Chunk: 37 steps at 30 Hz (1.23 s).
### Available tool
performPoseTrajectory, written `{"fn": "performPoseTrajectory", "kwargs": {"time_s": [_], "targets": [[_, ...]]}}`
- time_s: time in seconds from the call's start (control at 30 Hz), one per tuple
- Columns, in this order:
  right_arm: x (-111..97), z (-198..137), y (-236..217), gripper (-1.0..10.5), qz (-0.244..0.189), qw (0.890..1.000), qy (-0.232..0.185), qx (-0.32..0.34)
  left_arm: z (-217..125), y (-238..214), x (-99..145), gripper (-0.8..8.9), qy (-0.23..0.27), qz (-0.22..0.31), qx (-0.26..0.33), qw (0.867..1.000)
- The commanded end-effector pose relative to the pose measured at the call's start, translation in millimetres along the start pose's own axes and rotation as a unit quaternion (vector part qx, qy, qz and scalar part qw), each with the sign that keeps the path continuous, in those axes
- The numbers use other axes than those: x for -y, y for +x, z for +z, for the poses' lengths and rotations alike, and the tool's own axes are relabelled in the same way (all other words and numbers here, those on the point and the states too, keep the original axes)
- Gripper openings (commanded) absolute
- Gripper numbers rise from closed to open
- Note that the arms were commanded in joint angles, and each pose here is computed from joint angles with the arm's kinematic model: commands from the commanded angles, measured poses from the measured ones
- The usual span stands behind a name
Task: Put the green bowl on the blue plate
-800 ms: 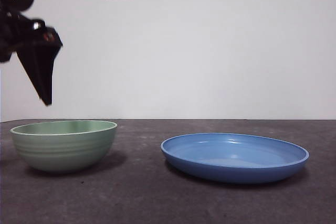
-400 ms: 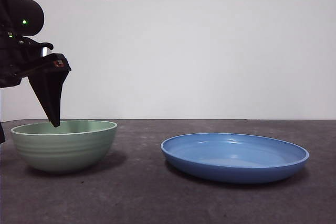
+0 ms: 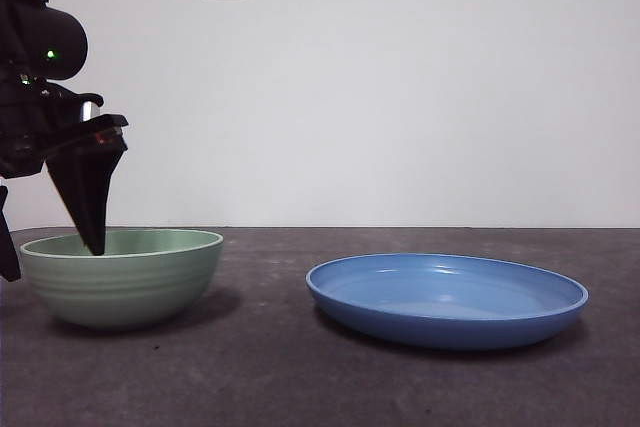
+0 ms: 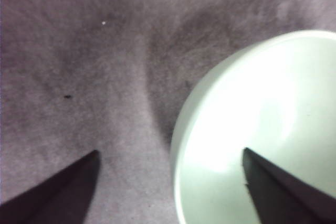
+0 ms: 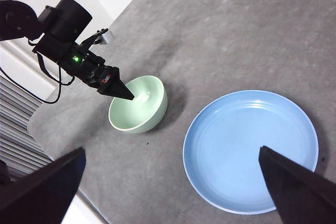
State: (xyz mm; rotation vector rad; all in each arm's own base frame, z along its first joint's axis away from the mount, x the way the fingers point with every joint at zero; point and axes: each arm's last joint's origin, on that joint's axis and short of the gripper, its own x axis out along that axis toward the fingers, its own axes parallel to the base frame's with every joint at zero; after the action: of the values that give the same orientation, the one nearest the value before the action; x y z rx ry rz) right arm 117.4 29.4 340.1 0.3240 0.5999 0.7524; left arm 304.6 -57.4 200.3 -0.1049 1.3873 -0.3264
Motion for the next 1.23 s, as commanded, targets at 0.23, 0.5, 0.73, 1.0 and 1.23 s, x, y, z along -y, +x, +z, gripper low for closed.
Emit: {"fn": "performPoseTrajectory", "kwargs": {"time_s": [0.23, 0.5, 0.73, 1.0, 1.23], "targets": [[-2.7, 2.4, -1.7, 5.9, 0.003, 1.000, -0.007, -0.001, 6.3, 5.5, -0.2, 0.85, 0.000, 0.001, -0.001, 1.000], [-2.7, 2.4, -1.7, 5.9, 0.003, 1.000, -0.004, -0.001, 3.7, 5.8, 5.4, 0.10, -0.001, 0.000, -0.018, 1.000], [-2.7, 2.4, -1.7, 5.9, 0.003, 1.000, -0.004, -0.001, 8.6, -6.8, 31.7, 0.10, 0.029, 0.026, -0.032, 0.999], [-2.7, 2.4, -1.7, 5.9, 0.003, 1.000, -0.004, -0.001, 34.4, -36.4, 86.5, 0.10, 0.070, 0.008, 0.032, 0.997], [-2.7, 2.4, -1.7, 5.9, 0.003, 1.000, -0.004, -0.001, 58.2, -32.7, 130.2, 0.10, 0.090, -0.014, 0.054, 0.994]]}}
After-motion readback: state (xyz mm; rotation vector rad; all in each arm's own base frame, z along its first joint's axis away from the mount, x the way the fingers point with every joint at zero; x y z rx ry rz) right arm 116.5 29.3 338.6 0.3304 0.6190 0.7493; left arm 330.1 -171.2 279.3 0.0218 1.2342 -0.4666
